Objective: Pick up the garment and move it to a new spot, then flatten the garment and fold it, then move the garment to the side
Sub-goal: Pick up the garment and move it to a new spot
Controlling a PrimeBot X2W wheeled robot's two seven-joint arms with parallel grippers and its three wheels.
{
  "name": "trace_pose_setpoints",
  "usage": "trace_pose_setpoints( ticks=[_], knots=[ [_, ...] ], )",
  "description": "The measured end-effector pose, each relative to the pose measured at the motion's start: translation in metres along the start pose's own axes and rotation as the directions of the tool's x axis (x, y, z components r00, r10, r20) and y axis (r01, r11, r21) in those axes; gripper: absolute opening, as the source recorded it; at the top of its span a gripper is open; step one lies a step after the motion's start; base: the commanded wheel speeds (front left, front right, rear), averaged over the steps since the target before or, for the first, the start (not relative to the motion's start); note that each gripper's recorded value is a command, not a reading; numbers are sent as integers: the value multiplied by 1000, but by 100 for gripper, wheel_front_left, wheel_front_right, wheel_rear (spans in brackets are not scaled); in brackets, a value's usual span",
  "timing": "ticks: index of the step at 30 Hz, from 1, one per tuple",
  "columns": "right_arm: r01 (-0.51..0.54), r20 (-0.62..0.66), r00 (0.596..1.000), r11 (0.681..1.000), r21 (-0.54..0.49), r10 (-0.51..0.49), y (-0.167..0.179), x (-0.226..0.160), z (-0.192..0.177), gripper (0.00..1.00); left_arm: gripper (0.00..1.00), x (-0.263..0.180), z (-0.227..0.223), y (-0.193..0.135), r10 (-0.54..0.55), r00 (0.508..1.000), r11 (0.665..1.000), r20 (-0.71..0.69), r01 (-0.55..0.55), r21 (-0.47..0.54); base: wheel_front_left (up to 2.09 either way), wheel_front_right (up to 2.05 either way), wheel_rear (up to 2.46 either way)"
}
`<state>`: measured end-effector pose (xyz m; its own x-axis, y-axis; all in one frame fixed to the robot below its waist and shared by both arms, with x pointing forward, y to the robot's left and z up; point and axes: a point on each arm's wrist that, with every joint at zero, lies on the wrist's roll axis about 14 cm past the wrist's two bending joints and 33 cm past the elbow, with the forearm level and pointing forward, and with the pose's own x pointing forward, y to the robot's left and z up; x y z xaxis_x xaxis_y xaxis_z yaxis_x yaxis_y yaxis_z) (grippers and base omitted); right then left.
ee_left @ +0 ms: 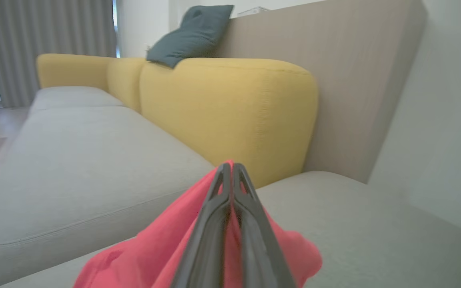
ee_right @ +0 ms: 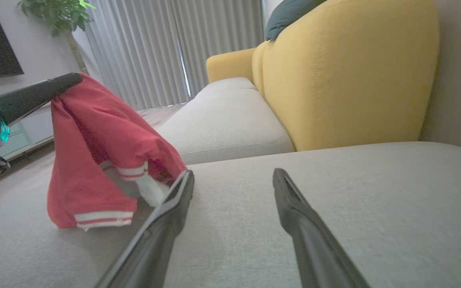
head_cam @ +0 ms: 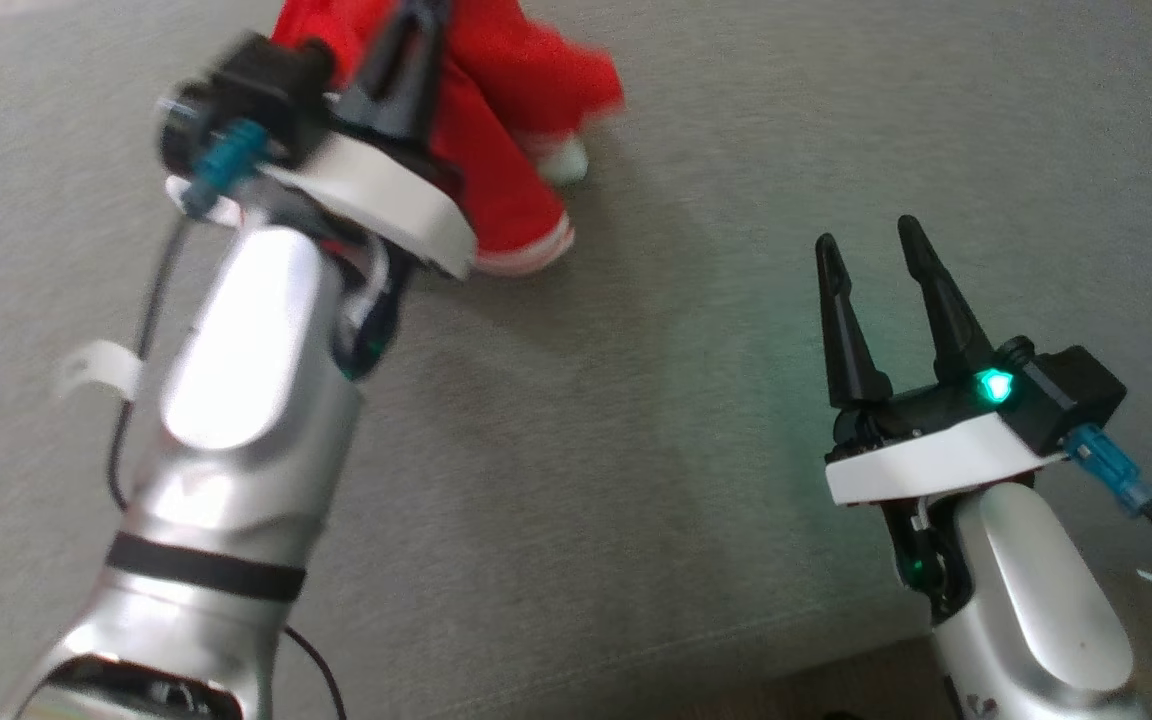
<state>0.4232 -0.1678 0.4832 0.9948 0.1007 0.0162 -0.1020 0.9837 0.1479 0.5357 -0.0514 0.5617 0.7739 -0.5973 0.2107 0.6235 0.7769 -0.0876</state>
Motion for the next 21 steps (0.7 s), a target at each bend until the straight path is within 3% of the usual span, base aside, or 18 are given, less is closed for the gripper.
trace_pose_setpoints(
  ticks=[9,14,15,16,17,21],
  knots=[
    [115,14,993,993,-12,-115,-34,-30,12,100,0,5,-25,-119,-253,967,958,-30,246,-150,0,0,0],
    [137,-6,991,991,0,-137,-38,-40,5,100,0,-1,-36,-133,-260,963,956,-67,247,-155,0,0,0],
    [134,-7,991,991,5,-134,-37,-40,4,100,8,-3,-40,-129,-246,966,961,-81,232,-150,0,0,0],
    [130,-5,992,991,8,-130,-35,-38,5,100,85,-5,-44,-124,-227,969,967,-95,212,-144,0,0,0],
    [124,-4,992,992,10,-124,-33,-37,5,100,100,-7,-46,-118,-205,973,972,-104,189,-142,0,0,0],
    [93,0,996,995,20,-93,-24,-30,4,100,100,-26,-55,-90,-132,982,988,-135,120,-95,0,0,0]
  ],
)
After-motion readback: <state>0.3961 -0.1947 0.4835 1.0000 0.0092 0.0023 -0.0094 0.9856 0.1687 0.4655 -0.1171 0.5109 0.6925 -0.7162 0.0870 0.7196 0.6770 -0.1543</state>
